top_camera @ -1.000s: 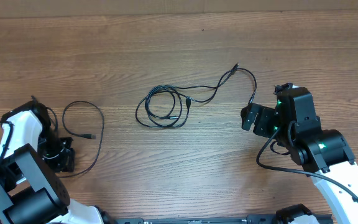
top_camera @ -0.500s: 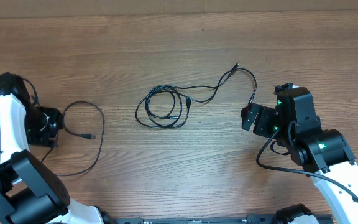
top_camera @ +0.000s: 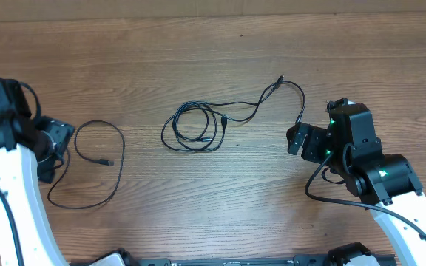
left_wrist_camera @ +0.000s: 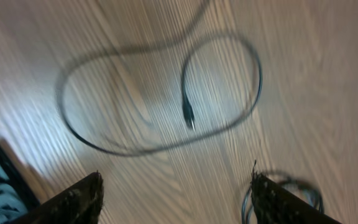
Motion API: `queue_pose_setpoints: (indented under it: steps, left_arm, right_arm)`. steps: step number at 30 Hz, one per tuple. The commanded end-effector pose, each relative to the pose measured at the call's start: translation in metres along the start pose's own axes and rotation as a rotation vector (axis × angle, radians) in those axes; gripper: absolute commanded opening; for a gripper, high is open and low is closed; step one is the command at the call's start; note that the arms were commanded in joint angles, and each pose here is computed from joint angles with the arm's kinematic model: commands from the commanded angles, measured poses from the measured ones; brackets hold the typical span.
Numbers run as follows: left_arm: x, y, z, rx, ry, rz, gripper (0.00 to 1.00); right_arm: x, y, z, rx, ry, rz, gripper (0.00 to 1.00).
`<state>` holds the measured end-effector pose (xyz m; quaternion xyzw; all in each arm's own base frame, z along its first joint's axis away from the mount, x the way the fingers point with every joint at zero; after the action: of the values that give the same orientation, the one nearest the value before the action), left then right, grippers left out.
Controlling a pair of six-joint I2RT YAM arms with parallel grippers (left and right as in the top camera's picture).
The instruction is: Untangle cables
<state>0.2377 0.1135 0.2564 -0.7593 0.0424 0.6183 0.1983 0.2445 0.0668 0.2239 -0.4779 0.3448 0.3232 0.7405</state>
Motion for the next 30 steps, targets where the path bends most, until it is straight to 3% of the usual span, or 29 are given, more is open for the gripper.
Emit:
queue_pose_setpoints:
  steps: [1,5,8,9,10,14,20,21,23,25,30]
  left_arm:
    - [-0.001,-0.024,0.01,0.028,-0.118,-0.175,0.86]
    - [0.029,-0.03,-0.009,0.295,-0.082,-0.131,0.91]
    - [0.054,-0.039,-0.034,0.506,-0.001,-0.127,0.86]
    - [0.062,-0.041,-0.043,0.569,0.028,-0.126,1.0]
    - [0.07,-0.045,-0.049,0.615,0.037,-0.131,1.0]
    - [0.097,-0.054,-0.055,0.665,0.012,-0.123,0.99]
    - [0.147,-0.046,-0.033,0.708,-0.021,-0.035,0.85]
    - [0.152,-0.043,-0.03,0.705,-0.011,-0.026,0.85]
    - [0.168,-0.034,-0.027,0.723,0.09,0.006,0.99]
    - [0.178,-0.025,-0.026,0.785,0.16,0.019,1.0]
    - [0.197,-0.023,-0.023,0.812,0.14,-0.049,1.0]
  right_arm:
    - [-0.003,-0.004,0.001,0.001,-0.008,-0.014,1.0]
    - [-0.003,-0.004,0.001,0.001,-0.008,-0.014,1.0]
    - [-0.003,-0.004,0.001,0.001,-0.008,-0.014,1.0]
    - [-0.003,-0.004,0.001,0.001,-0.008,-0.014,1.0]
    - [-0.003,-0.004,0.001,0.001,-0.008,-0.014,1.0]
    - [-0.003,-0.004,0.001,0.001,-0.008,-0.014,1.0]
    - [-0.003,-0.004,0.001,0.001,-0.008,-0.014,1.0]
    - [-0.003,-0.004,0.001,0.001,-0.008,-0.014,1.0]
    - [-0.003,-0.004,0.001,0.001,-0.008,-0.014,1.0]
    - [-0.003,-0.004,0.001,0.001,-0.008,-0.014,1.0]
    - [-0.003,-0.004,0.001,0.001,-0.008,-0.014,1.0]
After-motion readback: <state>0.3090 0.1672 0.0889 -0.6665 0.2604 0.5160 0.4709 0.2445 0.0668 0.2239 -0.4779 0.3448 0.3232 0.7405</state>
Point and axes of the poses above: each gripper's point midway between its finger pads, its own x axis out along the fingers, its own z axis along the line the jaws close on, y = z × x, the point moved 5 cm from there along -x, back along the fingers, and after that the axes turned 3 degrees about x, right-handed, at the moved point
